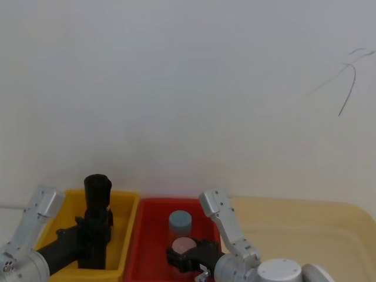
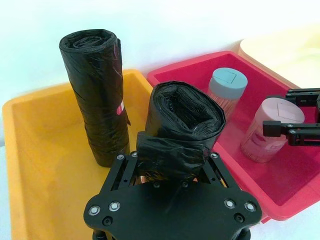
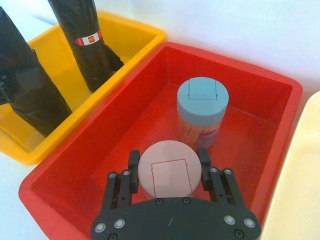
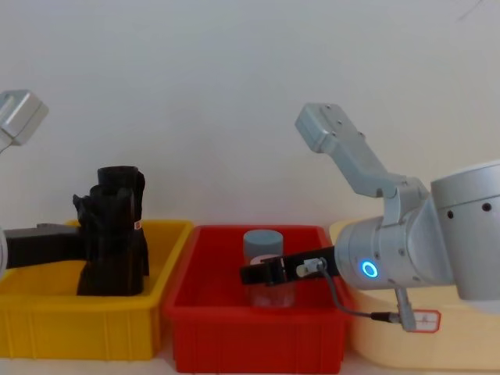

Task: Pick up the garbage bag with the one hand and transfer it to the other hand.

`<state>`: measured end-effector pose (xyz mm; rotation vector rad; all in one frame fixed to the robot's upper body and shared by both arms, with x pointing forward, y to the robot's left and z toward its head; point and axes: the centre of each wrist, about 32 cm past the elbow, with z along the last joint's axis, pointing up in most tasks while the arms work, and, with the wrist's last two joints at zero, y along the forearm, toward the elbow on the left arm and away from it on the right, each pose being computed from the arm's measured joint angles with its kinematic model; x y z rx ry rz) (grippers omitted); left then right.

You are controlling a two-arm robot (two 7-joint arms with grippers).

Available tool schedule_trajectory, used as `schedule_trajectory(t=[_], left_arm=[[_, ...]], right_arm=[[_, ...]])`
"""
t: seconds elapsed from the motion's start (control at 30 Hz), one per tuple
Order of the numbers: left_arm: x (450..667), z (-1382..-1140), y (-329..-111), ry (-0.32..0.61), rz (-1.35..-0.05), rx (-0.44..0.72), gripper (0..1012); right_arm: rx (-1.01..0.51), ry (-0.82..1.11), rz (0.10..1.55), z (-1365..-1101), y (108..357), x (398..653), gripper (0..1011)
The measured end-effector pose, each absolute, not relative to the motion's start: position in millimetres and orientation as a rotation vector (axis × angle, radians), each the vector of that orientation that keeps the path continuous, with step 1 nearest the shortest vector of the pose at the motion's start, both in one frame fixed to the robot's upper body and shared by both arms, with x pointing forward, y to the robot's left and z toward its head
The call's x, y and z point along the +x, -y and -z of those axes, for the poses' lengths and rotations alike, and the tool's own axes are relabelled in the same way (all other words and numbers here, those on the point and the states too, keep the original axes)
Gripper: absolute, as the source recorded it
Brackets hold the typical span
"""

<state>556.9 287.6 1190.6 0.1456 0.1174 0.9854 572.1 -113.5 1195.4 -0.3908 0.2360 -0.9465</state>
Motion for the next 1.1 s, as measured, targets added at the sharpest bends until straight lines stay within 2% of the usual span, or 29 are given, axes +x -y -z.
schedule_trajectory(t=[0.43,0.9,1.1], left_arm=[[557,-1198,-287,-0.101,-0.981,0.129,407],[559,-1250,-282,-0.033,-0.926,0.011,407],[570,-1274,-270,-0.017,-0.852,-0.052,407]], right_arm=[[-0.363,-0.220,0.950,-1200,115,569,664],[-0.226,-0.124,0.989,-1237,134,552,663],[-0.175,-0.061,1.044,-1256,151,542,664]])
